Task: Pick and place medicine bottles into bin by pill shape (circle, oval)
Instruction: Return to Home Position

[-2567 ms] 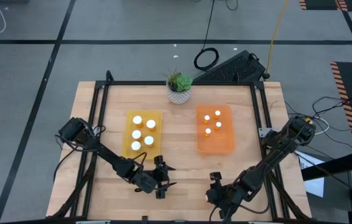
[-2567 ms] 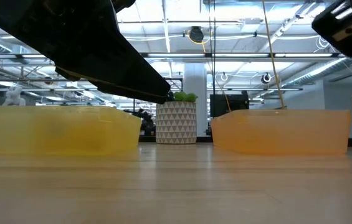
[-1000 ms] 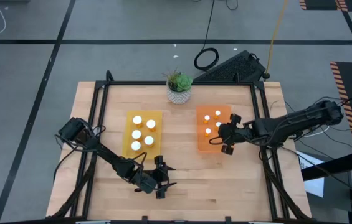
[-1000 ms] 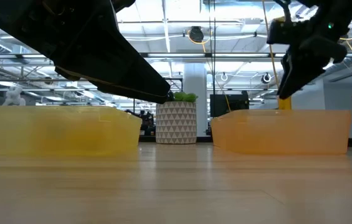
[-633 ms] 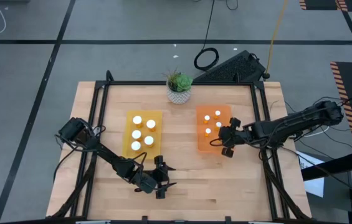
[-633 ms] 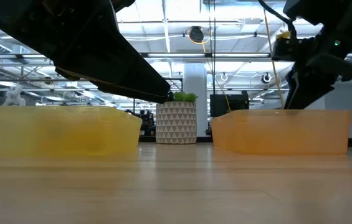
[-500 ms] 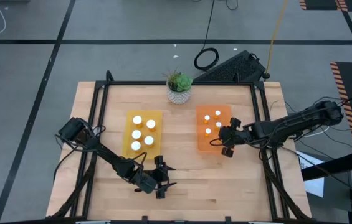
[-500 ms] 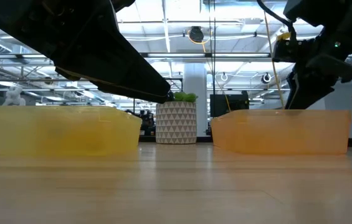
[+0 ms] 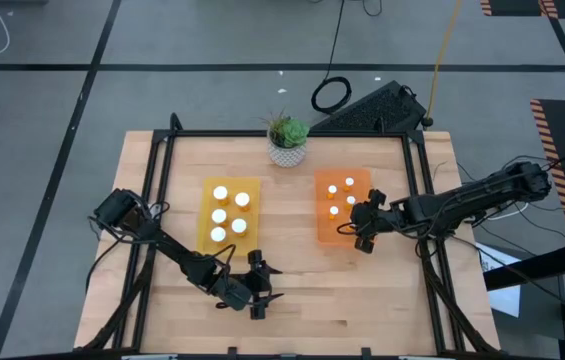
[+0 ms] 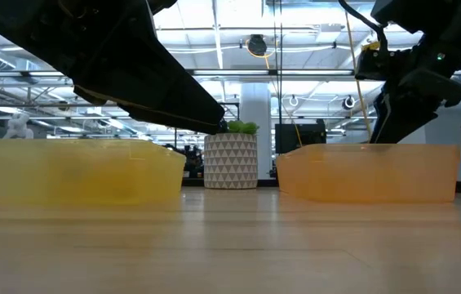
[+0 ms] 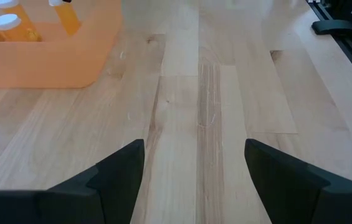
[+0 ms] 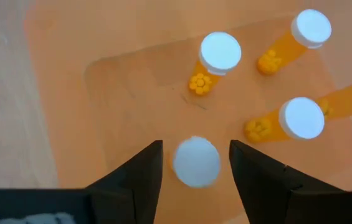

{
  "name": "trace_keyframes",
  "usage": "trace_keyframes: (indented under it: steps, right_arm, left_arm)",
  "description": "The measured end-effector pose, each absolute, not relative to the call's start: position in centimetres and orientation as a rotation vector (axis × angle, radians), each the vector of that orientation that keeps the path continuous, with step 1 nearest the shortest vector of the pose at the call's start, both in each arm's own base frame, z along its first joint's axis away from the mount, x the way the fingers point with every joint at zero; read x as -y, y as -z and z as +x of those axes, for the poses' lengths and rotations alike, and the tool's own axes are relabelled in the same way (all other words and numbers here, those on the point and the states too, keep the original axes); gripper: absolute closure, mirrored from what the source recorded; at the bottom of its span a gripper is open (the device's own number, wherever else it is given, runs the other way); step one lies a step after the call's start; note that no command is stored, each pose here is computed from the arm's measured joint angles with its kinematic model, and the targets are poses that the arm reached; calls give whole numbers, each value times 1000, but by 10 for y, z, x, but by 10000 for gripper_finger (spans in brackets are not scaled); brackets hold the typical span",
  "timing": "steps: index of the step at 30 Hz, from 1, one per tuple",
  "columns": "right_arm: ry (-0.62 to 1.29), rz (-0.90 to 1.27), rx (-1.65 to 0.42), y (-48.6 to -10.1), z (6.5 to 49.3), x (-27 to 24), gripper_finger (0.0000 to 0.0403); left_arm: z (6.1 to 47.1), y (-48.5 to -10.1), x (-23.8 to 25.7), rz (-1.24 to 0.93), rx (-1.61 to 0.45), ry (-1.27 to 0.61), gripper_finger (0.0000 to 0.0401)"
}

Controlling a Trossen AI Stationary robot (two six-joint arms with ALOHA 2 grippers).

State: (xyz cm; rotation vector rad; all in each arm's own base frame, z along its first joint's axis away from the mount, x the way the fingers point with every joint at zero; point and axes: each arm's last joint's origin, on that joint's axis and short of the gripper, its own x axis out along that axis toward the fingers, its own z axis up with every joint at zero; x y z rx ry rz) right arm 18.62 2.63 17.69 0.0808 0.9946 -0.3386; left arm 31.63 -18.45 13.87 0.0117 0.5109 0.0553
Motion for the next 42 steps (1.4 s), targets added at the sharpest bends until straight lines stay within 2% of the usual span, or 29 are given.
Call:
trace_keyframes:
  steps: [9, 13, 17, 24, 29, 36, 42]
  right_arm:
    - [295, 83, -871, -195, 182, -25, 220]
    - [241, 32, -768, -210, 178, -25, 221]
    - [190, -43, -666, -224, 174, -24, 240]
    - [135, -176, -542, -242, 164, -22, 307]
    - [120, -213, -493, -243, 154, -20, 351]
    - [69, -197, -416, -228, 141, -19, 397]
    - [66, -213, -379, -214, 137, -18, 400]
  left_arm:
    - [319, -145, 178, 28, -490, -65, 121]
    - [317, -170, 173, 45, -433, -68, 121]
    - [311, -204, 162, 96, -371, -87, 128]
    - [291, -253, 122, 176, -370, -172, 185]
    - [276, -272, 98, 179, -411, -226, 235]
    - [258, -265, 96, 215, -462, -205, 294]
    - [235, -253, 86, 149, -370, -202, 323]
